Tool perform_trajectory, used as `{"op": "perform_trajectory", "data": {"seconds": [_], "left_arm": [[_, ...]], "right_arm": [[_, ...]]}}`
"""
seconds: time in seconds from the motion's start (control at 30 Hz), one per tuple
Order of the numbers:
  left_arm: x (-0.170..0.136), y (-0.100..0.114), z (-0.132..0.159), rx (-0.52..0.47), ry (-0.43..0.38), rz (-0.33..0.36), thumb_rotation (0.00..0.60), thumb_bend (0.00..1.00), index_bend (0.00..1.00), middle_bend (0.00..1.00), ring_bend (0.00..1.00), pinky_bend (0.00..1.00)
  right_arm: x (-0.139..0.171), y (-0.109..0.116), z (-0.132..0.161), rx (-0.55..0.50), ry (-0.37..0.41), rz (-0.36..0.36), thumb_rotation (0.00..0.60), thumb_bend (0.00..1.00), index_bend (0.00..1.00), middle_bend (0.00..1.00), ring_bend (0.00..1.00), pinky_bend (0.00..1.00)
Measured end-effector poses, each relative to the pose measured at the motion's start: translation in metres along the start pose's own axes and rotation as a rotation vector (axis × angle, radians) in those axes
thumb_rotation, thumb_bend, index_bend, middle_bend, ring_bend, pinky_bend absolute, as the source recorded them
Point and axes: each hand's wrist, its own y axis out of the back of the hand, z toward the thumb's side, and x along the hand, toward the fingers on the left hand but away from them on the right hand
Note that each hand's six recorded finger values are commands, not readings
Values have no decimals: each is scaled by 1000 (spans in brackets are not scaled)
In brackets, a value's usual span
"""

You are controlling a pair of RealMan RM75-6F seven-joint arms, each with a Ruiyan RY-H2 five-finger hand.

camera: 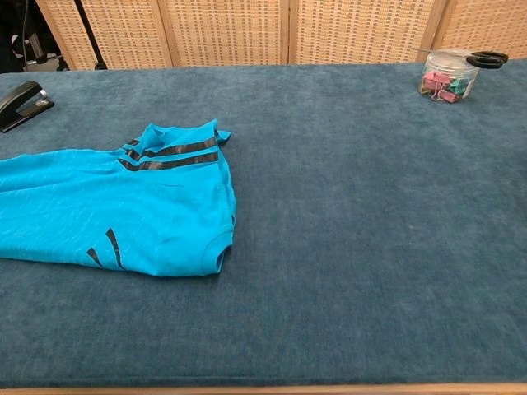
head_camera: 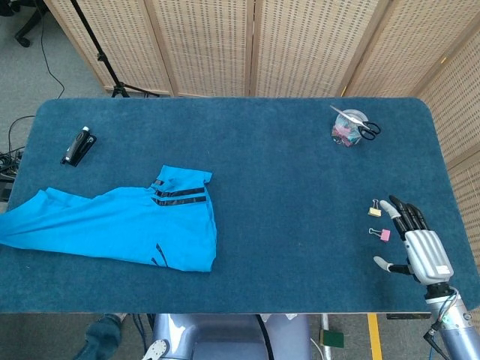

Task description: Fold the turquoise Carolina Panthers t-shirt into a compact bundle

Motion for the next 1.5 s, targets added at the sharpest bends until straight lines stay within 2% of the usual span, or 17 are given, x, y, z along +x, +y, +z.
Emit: {"op": "perform_trajectory", "data": {"seconds": [0.13, 0.23, 0.47, 0.57, 0.73, 0.87, 1.0, 1.13, 1.27, 1.43, 1.5], "left_arm": [[-3, 9, 14, -110, -74, 55, 600, 1000, 734, 0, 0, 0], [-9, 22, 31, -185, -177, 123, 600, 1000, 737, 0, 0, 0], [-51, 67, 87, -334, -528, 333, 600, 1000, 741, 0, 0, 0], [-71, 79, 112, -400, -656, 386, 600, 1000, 743, 0, 0, 0], [-90, 88, 158, -478, -781, 398, 600, 1000, 744, 0, 0, 0], [-104, 96, 213, -515, -878, 404, 600, 1000, 744, 0, 0, 0], [-116, 98, 269, -465, -945, 415, 600, 1000, 744, 0, 0, 0], [-130, 88, 327, -377, -1012, 405, 600, 1000, 744, 0, 0, 0], [-151, 52, 390, -280, -1105, 330, 600, 1000, 744, 0, 0, 0], [-177, 5, 430, -214, -1196, 227, 600, 985, 744, 0, 0, 0], [-181, -13, 435, -169, -1212, 195, 600, 924, 695, 0, 0, 0]], "right_arm": [[0, 1, 0, -2, 1, -2, 600, 0, 0, 0, 0, 0], [1, 2, 0, -5, 1, -5, 600, 0, 0, 0, 0, 0], [2, 6, 0, -15, 4, -13, 600, 0, 0, 0, 0, 0], [3, 6, 1, -17, 8, -13, 600, 0, 0, 0, 0, 0], [4, 7, 2, -18, 14, -14, 600, 0, 0, 0, 0, 0], [5, 8, 2, -22, 15, -15, 600, 0, 0, 0, 0, 0], [5, 10, 1, -30, 14, -18, 600, 0, 0, 0, 0, 0], [5, 11, -1, -34, 11, -19, 600, 0, 0, 0, 0, 0], [5, 12, -1, -39, 11, -22, 600, 0, 0, 0, 0, 0], [5, 12, -3, -38, 8, -18, 600, 0, 0, 0, 0, 0], [5, 12, -3, -38, 7, -17, 600, 0, 0, 0, 0, 0]]}}
